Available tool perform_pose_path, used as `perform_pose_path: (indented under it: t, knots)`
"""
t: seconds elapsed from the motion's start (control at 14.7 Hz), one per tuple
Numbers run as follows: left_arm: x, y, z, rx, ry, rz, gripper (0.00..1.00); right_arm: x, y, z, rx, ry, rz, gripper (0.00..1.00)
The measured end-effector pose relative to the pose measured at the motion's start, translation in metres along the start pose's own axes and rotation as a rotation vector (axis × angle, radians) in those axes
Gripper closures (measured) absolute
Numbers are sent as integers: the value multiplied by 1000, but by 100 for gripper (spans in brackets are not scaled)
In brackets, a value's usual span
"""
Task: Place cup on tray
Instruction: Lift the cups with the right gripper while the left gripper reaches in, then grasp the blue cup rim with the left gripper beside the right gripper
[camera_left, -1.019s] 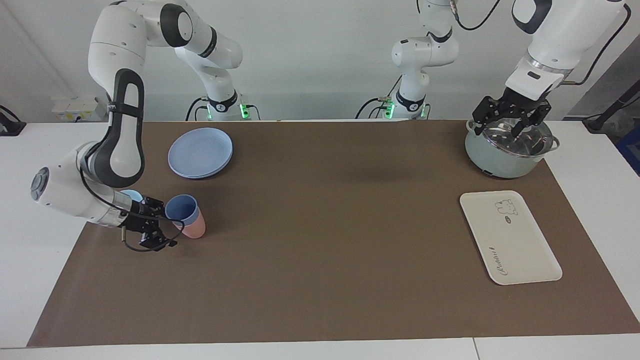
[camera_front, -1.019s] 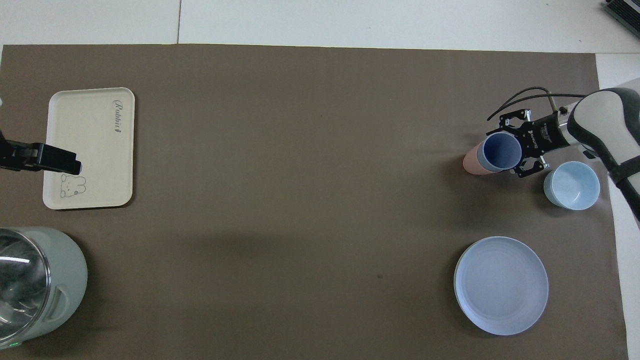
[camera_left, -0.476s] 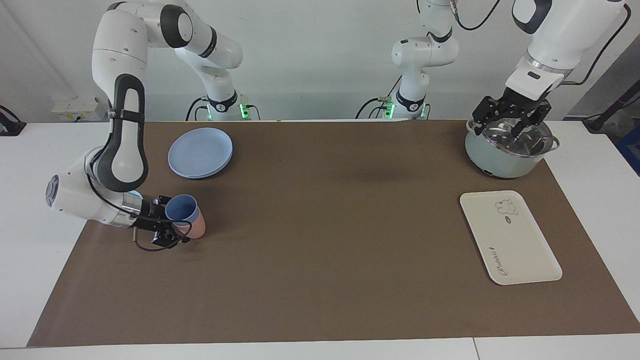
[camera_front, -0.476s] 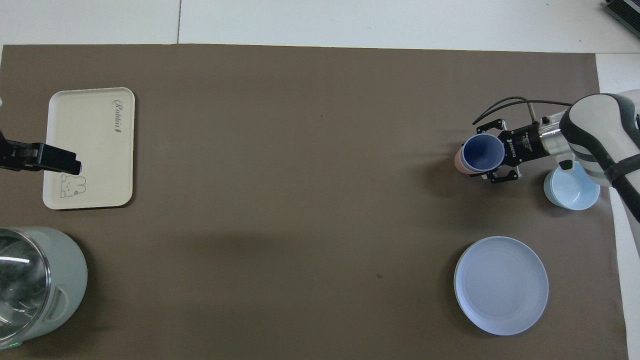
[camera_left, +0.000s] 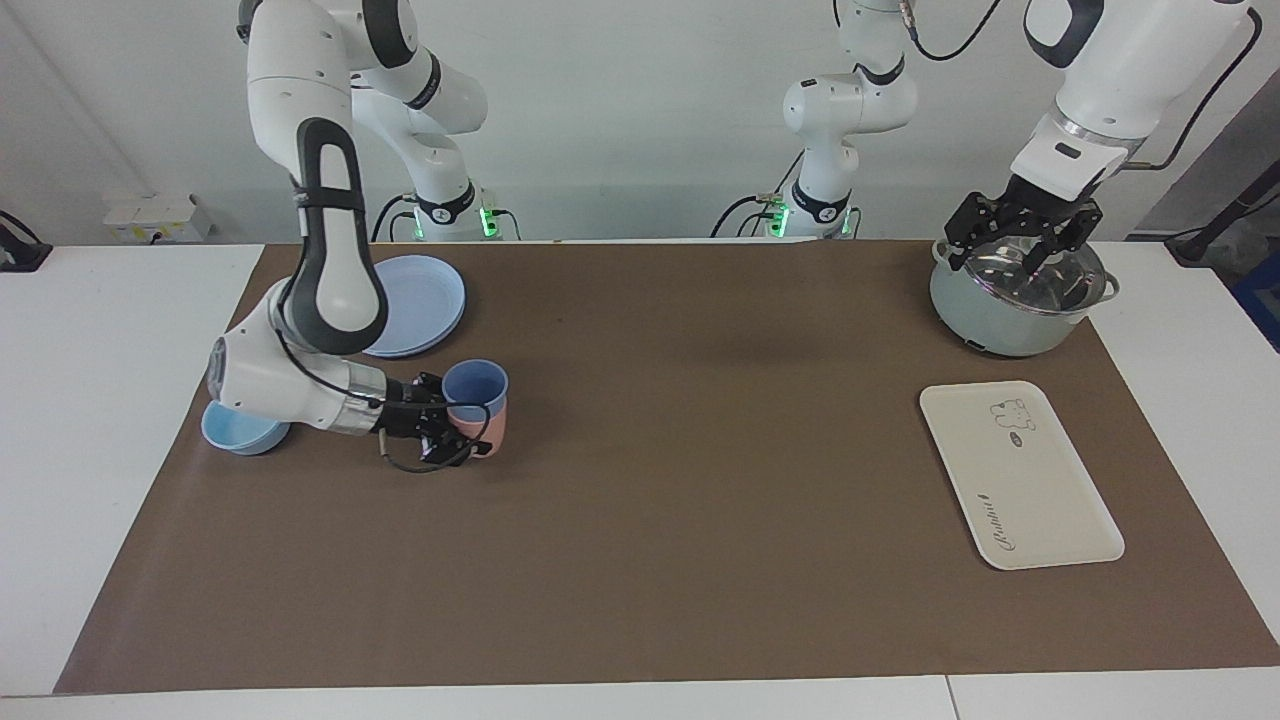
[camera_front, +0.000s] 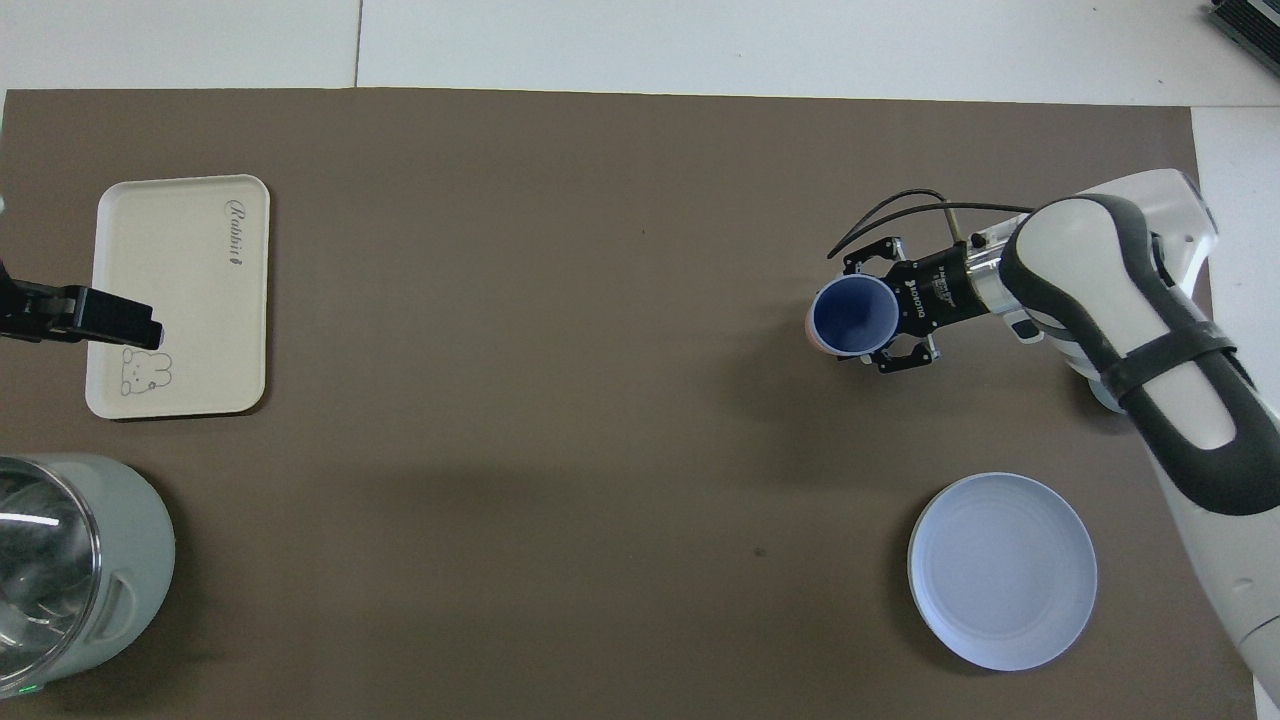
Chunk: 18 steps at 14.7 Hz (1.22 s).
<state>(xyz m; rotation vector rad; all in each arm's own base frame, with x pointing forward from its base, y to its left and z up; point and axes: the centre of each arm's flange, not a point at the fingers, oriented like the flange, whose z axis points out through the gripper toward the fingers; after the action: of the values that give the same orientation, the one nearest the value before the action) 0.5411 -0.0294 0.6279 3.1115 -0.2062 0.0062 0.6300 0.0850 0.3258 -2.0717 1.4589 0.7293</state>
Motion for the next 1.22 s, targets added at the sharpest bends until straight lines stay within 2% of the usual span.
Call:
perform_pose_path:
  t: [0.2,0.41,0.61,0.82,0.95,1.09,1.22]
  knots:
    - [0,0,0,0,0,1,0,-71,-18,32,23,54,32,23]
    - [0,12,-1,0,2,22,0,-132,-32,59,94,100,83,23]
    - [3,48,2,-20,15,37,0,-182,-33,76,115,111,98,23]
    - [7,137,15,-55,137,-102,0,-212,-29,81,107,121,89,23]
    - [1,193,31,-129,212,-199,0,-225,-26,87,99,147,93,23]
    - [-7,231,45,-203,257,-255,1,-233,-26,92,108,162,88,23]
    - [-16,253,58,-228,264,-270,4,-233,-26,93,112,164,87,23]
